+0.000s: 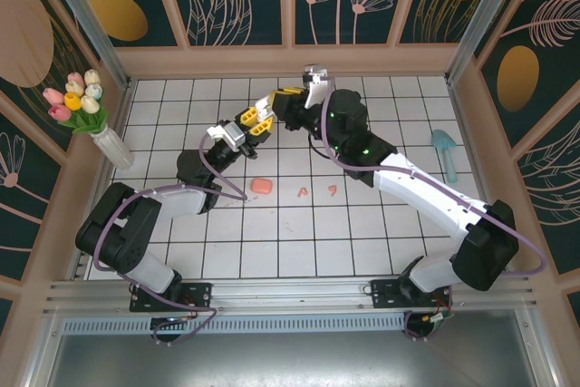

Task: Insert the wireless bluetooth earbuds into the charging case

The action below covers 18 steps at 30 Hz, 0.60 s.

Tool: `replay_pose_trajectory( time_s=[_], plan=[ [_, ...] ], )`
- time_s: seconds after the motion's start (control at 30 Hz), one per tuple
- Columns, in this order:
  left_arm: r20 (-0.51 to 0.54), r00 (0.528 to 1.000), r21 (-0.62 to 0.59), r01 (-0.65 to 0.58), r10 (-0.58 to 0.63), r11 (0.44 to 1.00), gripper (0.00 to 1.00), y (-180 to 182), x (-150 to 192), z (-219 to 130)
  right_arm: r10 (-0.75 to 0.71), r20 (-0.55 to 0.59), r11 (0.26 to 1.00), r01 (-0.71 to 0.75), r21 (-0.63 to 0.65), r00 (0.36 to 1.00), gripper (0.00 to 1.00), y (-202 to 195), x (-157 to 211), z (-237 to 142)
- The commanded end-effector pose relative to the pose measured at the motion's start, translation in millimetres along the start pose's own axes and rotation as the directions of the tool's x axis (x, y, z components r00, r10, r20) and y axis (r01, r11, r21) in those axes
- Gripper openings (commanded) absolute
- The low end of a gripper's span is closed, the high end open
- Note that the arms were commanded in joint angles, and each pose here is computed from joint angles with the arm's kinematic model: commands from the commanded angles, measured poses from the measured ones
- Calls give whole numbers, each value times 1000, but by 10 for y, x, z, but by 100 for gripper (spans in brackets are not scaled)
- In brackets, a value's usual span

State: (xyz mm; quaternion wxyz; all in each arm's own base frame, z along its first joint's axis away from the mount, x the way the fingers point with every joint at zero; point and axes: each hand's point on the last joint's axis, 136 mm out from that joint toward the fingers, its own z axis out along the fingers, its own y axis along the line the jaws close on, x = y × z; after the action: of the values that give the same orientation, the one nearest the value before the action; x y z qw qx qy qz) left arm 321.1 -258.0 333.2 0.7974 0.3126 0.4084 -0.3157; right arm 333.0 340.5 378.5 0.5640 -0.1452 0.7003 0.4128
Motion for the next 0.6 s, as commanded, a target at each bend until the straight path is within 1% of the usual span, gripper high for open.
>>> replay_pose_trajectory(
  time_s=[0.0, 0.27, 0.57],
  plan=[
    [77, 997, 26, -7, 5, 1000, 0, -18, -234, 67, -15, 19, 1000, 15, -9, 1000, 24, -18, 55, 23],
    [93, 996, 27, 1, -4, 1000, 0, -12, -276, 76, -42, 13, 999, 42, -3, 999, 24, -91, 204, 0],
    [92, 996, 24, 5, -7, 1000, 0, -3, -261, 83, -129, -10, 991, 128, -46, 992, 23, -27, 326, -55]
  ],
)
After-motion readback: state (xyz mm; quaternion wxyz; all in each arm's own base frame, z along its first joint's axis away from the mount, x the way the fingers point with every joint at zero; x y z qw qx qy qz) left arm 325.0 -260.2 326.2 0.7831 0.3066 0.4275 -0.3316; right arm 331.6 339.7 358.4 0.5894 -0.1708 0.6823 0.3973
